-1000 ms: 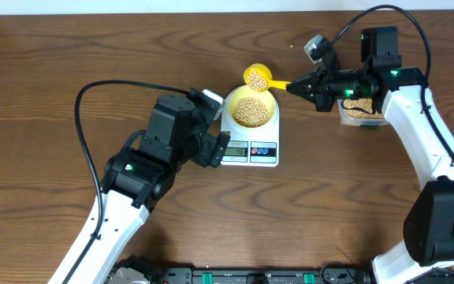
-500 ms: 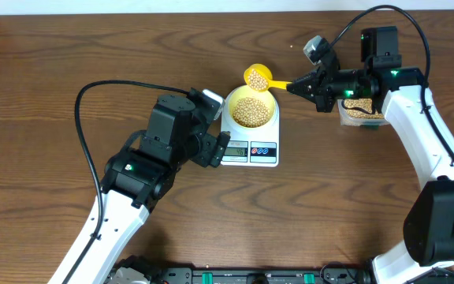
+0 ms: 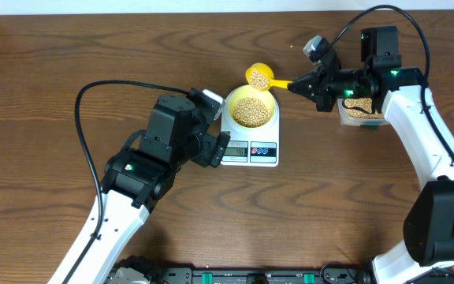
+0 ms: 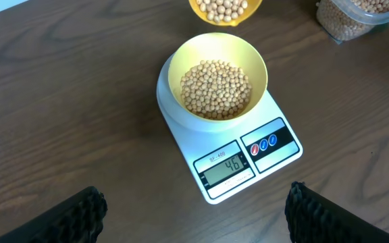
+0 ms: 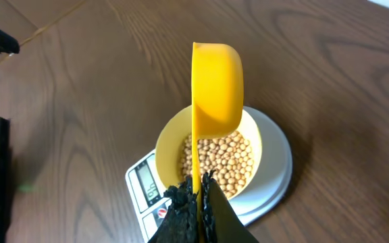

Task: Scoop item into bowl and weigh 50g on scale
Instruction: 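Tilt the scoop with the right gripper to pour beans into the bowl, then tilt the scoop further with the right gripper, shaking beans into the bowl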

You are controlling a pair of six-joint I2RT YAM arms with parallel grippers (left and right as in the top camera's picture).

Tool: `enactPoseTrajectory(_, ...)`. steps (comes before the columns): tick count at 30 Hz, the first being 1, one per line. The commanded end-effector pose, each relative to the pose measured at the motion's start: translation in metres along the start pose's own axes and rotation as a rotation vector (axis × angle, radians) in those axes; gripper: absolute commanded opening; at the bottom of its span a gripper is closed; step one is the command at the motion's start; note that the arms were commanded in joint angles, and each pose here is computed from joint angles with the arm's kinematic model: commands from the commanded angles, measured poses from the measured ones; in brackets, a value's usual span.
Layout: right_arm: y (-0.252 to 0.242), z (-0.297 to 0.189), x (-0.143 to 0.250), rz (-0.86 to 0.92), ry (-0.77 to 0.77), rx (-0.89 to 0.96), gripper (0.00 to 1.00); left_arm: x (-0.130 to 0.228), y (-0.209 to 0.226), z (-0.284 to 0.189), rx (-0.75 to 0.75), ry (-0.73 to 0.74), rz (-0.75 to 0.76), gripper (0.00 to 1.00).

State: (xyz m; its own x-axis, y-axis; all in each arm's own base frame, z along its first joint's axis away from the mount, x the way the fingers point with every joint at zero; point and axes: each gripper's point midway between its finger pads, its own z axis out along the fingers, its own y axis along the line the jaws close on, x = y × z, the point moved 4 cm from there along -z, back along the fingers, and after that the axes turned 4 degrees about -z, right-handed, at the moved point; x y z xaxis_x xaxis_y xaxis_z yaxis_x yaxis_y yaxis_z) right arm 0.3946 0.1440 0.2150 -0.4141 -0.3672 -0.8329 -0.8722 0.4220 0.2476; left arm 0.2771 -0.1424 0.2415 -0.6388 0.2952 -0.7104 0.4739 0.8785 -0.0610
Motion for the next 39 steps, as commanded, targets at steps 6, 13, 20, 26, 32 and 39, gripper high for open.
enactPoseTrajectory(6,-0.0006,0.0038,0.0019,-0.019,-0.002,-0.009,0.01,0.0008,-0.0004,0.0011,0.008,0.003,0.001,0.87)
enactPoseTrajectory(13,-0.0009,0.0038,0.0014,-0.021,-0.004,-0.007,0.01,0.0008,-0.0004,0.0011,0.008,0.003,0.001,0.87)
enactPoseTrajectory(20,-0.0011,0.0038,0.0009,-0.024,-0.006,-0.006,0.01,0.0008,-0.0004,0.0011,0.008,0.003,0.001,0.87)
enactPoseTrajectory(26,-0.001,0.0038,0.0012,-0.022,-0.005,-0.007,0.01,0.0008,-0.0004,0.0011,0.008,0.003,0.001,0.87)
enactPoseTrajectory(32,-0.001,0.0038,0.0012,-0.022,-0.004,-0.007,0.02,0.0009,-0.0004,0.0011,0.008,0.004,0.001,0.86)
enactPoseTrajectory(39,-0.001,0.0038,0.0012,-0.022,-0.004,-0.007,0.04,0.0008,-0.0005,0.001,0.008,0.003,0.001,0.87)
